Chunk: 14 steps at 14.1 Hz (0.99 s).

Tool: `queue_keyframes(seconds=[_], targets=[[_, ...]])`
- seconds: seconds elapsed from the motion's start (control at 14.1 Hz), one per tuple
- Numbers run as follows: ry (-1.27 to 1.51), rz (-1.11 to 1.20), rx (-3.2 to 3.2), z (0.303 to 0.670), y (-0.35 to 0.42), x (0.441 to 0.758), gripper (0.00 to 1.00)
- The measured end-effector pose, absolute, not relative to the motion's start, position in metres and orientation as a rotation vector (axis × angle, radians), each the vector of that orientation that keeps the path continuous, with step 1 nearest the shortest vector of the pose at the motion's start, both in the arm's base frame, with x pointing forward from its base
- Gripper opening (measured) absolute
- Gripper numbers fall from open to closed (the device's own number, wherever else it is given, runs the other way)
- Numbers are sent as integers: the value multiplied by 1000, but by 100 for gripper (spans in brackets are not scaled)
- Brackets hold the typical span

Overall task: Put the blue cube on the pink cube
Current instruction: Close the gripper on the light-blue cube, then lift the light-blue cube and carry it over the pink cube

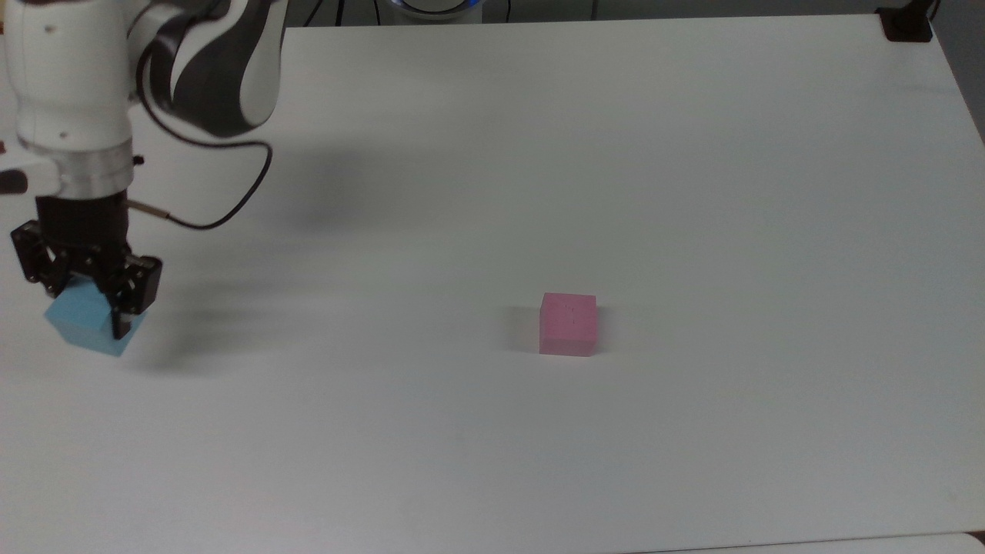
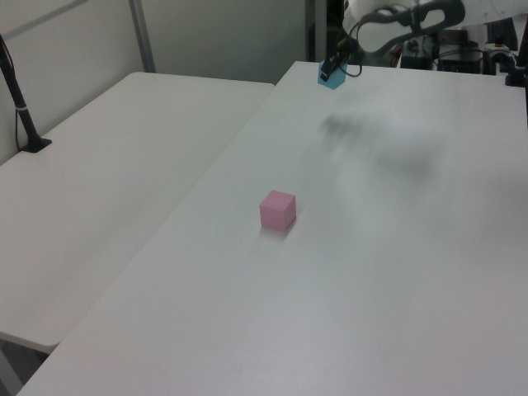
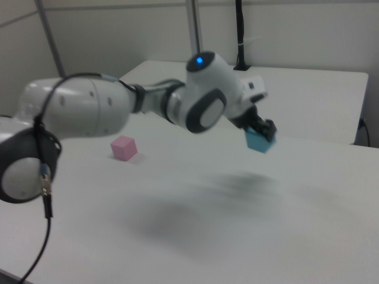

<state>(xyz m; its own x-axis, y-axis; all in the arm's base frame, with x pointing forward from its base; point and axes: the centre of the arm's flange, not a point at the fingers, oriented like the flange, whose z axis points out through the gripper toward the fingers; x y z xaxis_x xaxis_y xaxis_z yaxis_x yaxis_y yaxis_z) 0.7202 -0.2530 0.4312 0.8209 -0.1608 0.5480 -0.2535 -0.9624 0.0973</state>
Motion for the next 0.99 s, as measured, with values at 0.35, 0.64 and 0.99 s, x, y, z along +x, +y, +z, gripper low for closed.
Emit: queue_keyframes(seconds=[0.35, 0.64, 0.99], targets=[[-177, 682, 3045, 510, -116, 707, 59], [-137, 616, 3146, 536, -1, 695, 59], [-129, 530, 3183, 506, 88, 692, 59]])
